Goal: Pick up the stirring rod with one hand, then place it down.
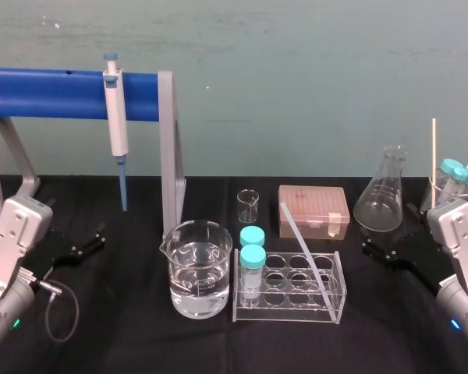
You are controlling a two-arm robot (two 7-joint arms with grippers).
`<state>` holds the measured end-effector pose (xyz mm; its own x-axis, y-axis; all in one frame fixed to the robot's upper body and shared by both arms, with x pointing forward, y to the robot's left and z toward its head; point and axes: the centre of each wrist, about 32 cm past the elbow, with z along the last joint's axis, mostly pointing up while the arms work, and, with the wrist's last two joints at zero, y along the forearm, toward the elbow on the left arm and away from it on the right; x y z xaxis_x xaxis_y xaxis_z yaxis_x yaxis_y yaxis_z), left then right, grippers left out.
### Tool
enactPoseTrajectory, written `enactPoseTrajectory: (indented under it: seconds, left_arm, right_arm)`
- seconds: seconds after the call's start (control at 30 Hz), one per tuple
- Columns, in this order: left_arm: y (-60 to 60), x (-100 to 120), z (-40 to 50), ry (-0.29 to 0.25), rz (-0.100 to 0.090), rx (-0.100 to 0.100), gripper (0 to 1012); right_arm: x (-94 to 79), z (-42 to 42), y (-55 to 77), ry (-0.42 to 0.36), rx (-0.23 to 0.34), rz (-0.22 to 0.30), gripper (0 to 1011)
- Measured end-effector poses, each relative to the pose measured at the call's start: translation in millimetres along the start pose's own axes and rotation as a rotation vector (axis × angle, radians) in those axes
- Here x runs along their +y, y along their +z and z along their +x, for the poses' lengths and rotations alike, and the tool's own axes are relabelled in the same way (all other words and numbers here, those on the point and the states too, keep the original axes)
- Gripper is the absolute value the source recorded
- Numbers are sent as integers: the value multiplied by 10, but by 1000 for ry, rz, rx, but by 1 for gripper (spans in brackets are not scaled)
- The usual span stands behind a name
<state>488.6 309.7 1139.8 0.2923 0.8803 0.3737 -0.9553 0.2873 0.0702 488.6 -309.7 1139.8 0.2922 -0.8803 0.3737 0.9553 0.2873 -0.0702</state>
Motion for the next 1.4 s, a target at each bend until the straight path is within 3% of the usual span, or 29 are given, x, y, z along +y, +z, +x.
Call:
enactPoseTrajectory:
  seconds: [1.4]
  left_arm:
    - [0, 0, 0, 0, 0, 0, 1000]
  right_arm:
    - [0, 0, 0, 0, 0, 0, 1000]
